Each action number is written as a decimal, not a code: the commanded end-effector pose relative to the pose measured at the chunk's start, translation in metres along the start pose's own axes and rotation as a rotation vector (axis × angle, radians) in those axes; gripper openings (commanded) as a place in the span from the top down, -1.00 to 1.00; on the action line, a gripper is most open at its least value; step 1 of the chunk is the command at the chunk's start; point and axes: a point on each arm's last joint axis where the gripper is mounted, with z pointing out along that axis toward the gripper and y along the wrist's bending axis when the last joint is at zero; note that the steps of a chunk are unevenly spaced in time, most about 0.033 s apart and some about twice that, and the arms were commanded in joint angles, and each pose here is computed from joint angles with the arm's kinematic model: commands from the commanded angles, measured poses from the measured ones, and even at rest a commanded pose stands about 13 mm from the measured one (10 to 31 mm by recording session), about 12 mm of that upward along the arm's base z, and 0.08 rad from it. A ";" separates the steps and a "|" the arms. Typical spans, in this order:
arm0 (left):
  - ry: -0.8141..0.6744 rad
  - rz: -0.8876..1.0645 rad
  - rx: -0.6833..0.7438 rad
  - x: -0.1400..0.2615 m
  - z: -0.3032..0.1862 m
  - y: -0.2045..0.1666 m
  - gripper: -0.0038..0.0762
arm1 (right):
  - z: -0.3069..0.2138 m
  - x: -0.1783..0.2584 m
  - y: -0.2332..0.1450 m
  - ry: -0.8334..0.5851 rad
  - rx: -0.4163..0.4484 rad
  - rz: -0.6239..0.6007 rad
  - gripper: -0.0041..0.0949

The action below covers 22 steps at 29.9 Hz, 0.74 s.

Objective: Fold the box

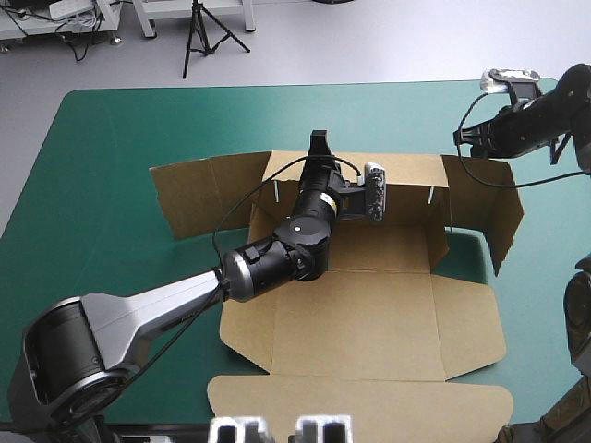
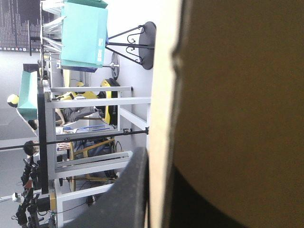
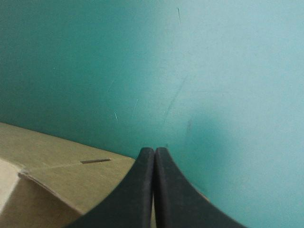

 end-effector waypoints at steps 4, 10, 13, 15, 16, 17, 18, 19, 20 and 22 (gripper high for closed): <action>-0.047 -0.079 -0.089 0.001 -0.020 0.029 0.93 | -0.024 0.018 0.009 -0.020 -0.011 -0.042 0.95; -0.047 -0.079 -0.089 0.001 -0.020 0.029 0.93 | -0.038 0.030 0.023 -0.055 -0.081 -0.089 0.95; -0.046 -0.084 -0.085 0.001 -0.020 0.029 0.93 | -0.040 0.041 0.030 -0.062 -0.128 -0.123 0.96; -0.046 -0.083 -0.084 0.001 -0.020 0.028 0.93 | -0.037 0.049 0.031 -0.056 -0.136 -0.134 0.95; -0.046 -0.083 -0.084 0.001 -0.020 0.028 0.93 | -0.035 0.054 0.031 -0.058 -0.132 -0.133 0.95; -0.044 -0.083 -0.084 0.001 -0.020 0.028 0.93 | -0.034 0.060 0.030 -0.061 -0.129 -0.128 0.95; -0.044 -0.083 -0.084 0.001 -0.020 0.028 0.93 | -0.032 0.065 0.028 -0.078 -0.134 -0.120 0.95; -0.044 -0.083 -0.084 0.001 -0.020 0.028 0.93 | -0.031 0.071 0.026 -0.101 -0.147 -0.106 0.95; -0.044 -0.083 -0.084 0.001 -0.020 0.028 0.93 | -0.032 0.076 0.023 -0.125 -0.161 -0.091 0.96; -0.044 -0.083 -0.084 0.001 -0.020 0.028 0.93 | -0.031 0.089 0.016 -0.183 -0.213 -0.070 0.95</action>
